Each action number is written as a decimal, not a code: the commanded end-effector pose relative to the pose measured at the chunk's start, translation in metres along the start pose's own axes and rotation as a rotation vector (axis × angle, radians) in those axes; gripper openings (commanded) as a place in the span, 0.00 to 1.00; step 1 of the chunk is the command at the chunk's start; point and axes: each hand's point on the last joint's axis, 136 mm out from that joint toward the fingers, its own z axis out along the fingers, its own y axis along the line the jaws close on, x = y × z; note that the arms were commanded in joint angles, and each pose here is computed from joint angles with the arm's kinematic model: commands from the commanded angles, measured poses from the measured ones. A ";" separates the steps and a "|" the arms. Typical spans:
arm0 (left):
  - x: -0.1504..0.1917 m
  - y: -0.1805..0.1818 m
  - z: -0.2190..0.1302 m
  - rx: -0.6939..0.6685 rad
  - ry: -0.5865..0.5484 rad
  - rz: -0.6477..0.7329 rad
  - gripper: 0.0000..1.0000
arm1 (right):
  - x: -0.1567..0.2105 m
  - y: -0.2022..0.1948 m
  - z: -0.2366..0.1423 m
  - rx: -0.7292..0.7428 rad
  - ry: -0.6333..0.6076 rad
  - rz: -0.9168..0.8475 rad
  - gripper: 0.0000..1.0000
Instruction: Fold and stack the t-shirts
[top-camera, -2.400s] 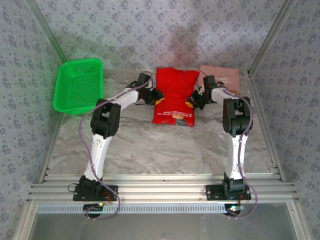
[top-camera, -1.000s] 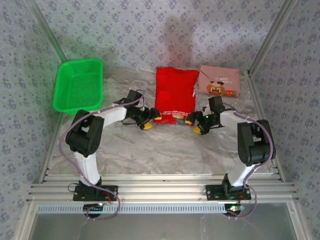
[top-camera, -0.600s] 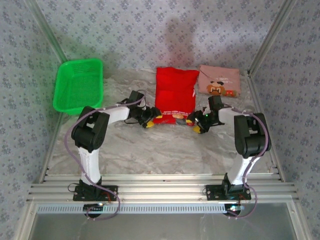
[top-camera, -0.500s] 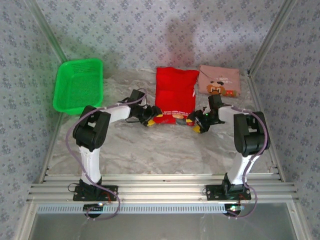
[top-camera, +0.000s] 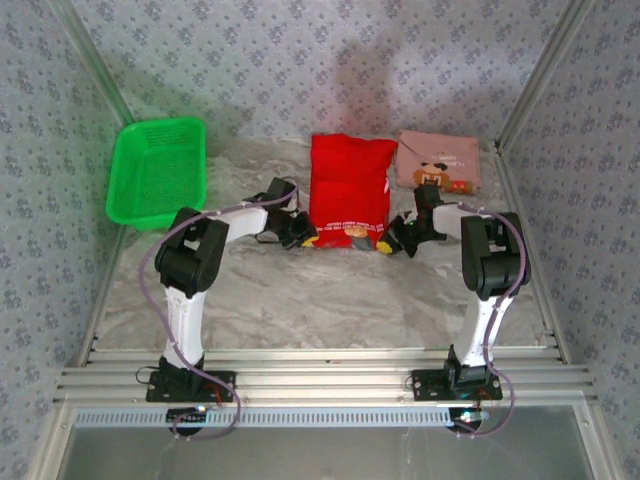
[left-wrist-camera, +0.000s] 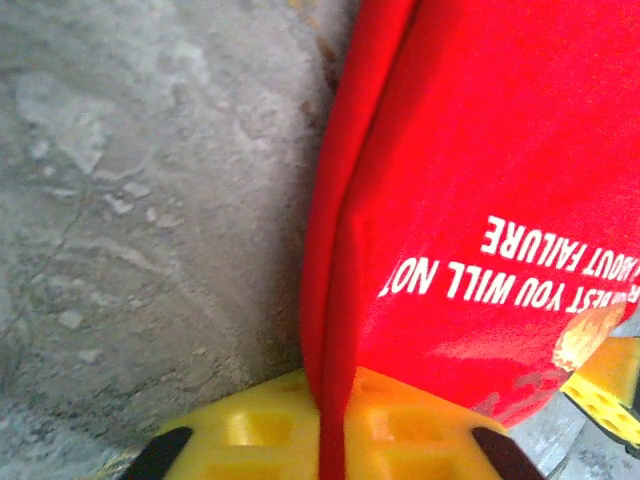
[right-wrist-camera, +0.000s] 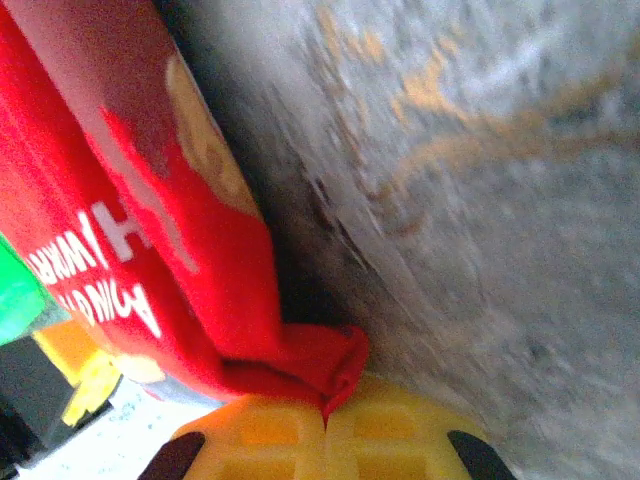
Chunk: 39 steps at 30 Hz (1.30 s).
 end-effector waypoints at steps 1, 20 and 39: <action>0.015 0.005 -0.010 -0.059 0.018 0.055 0.02 | -0.024 0.007 -0.002 -0.013 -0.118 -0.072 0.00; 0.182 0.099 -0.092 -0.220 0.015 0.013 0.00 | 0.206 -0.064 -0.037 0.087 -0.041 -0.007 0.00; 0.166 0.053 -0.192 -0.028 -0.091 -0.044 0.00 | 0.224 0.038 -0.092 0.027 -0.051 -0.201 0.00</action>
